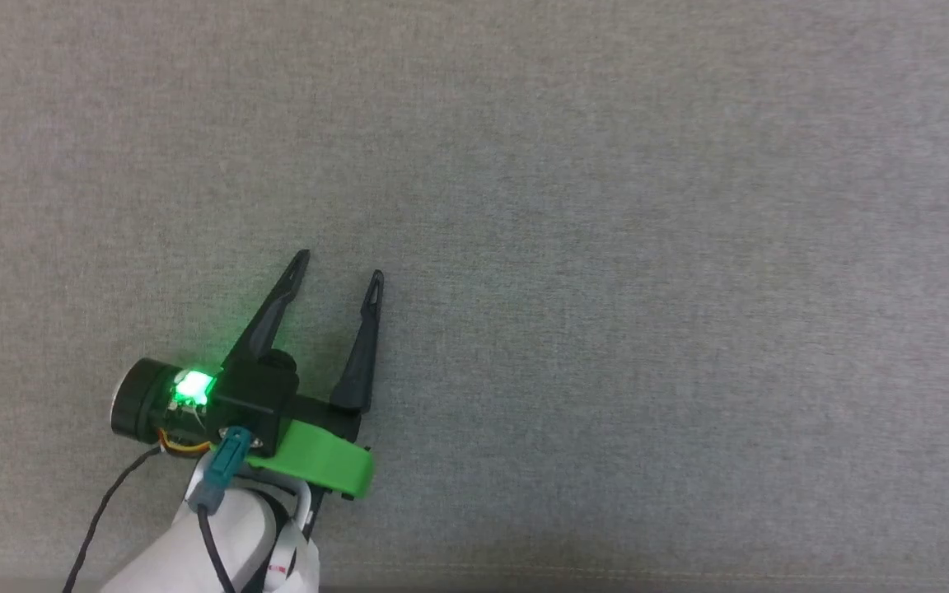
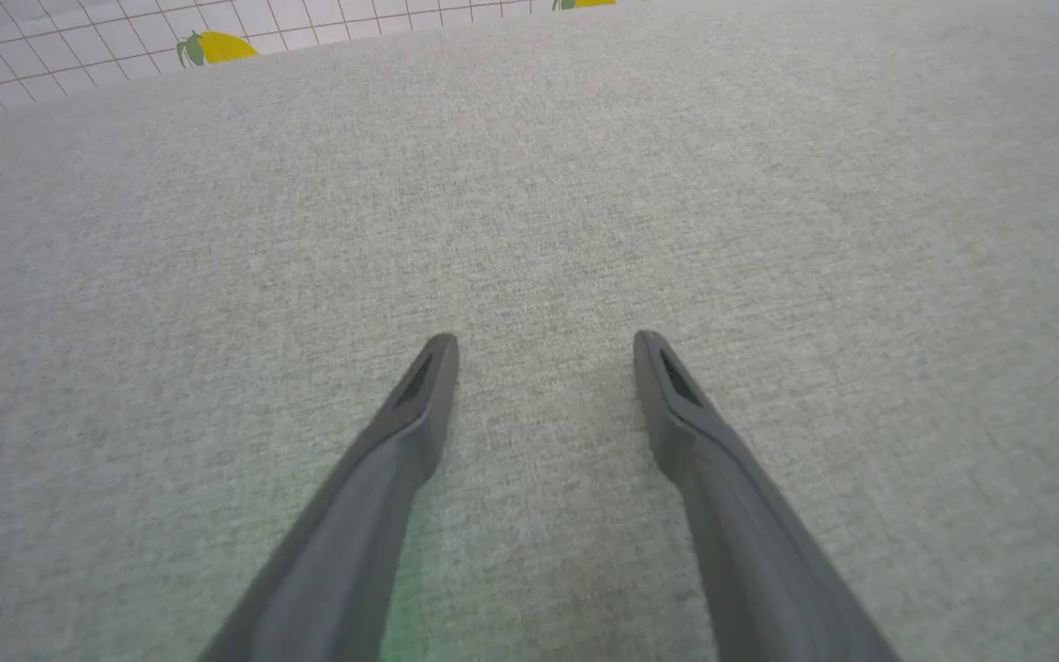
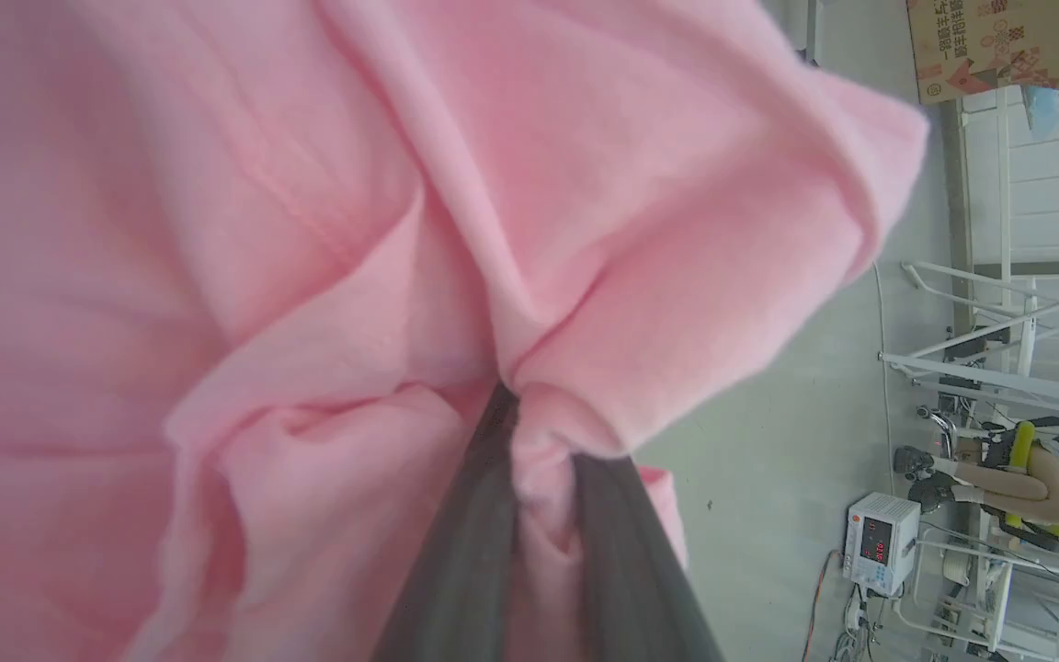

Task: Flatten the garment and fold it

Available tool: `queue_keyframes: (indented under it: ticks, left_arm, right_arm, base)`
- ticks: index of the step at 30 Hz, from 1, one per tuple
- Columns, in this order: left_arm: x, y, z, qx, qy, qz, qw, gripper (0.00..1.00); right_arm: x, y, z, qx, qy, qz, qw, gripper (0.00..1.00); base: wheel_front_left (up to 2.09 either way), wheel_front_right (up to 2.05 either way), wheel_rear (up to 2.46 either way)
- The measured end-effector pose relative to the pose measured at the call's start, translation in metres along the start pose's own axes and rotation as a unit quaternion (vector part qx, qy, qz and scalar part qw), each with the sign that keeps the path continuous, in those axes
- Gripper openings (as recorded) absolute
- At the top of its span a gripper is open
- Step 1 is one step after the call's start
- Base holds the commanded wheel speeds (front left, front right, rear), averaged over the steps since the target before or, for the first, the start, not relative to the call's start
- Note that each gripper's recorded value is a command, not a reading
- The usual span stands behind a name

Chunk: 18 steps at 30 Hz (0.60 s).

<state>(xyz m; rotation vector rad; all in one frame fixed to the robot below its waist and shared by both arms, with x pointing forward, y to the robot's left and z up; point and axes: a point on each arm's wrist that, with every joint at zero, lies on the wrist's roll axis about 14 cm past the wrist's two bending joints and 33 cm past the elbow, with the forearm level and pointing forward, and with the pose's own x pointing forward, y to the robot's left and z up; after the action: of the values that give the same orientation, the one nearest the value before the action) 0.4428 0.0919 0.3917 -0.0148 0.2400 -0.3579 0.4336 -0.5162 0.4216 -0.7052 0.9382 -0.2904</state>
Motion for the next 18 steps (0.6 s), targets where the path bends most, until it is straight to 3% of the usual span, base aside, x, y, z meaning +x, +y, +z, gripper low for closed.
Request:
queue_keyframes:
  ticks: [3, 4, 5, 6, 14, 18]
  left_arm:
    - [0.0, 0.004, -0.005, 0.002, 0.006, 0.004, 1.0, 1.0]
    - [0.0, 0.006, -0.006, 0.002, 0.007, 0.006, 1.0, 1.0]
    - [-0.001, 0.007, -0.006, 0.003, 0.008, 0.008, 1.0, 1.0]
    - [-0.001, 0.009, -0.007, 0.004, 0.008, 0.01, 1.0, 1.0]
    - [-0.007, 0.012, 0.003, 0.014, 0.001, 0.021, 1.0, 1.0]
    - [-0.012, 0.01, 0.017, 0.017, -0.013, 0.026, 0.999, 1.0]
  right_arm:
    - [0.009, 0.005, -0.004, 0.002, 0.005, -0.003, 1.0, 0.0]
    - [0.011, 0.006, -0.005, 0.003, 0.006, -0.004, 1.0, 0.16]
    - [0.013, 0.007, -0.005, -0.001, 0.005, -0.005, 1.0, 0.93]
    - [0.015, 0.008, -0.004, -0.005, 0.002, -0.007, 1.0, 1.0]
    - [0.001, -0.007, 0.029, -0.012, -0.064, -0.026, 0.998, 1.0]
    - [-0.022, -0.016, 0.071, 0.009, -0.141, -0.03, 0.989, 1.0]
  base:
    - [0.0, 0.0, 0.0]
    - [0.0, 0.0, 0.0]
    - [0.0, 0.0, 0.0]
    - [0.0, 0.0, 0.0]
    - [0.0, 0.0, 0.0]
    - [0.0, 0.0, 0.0]
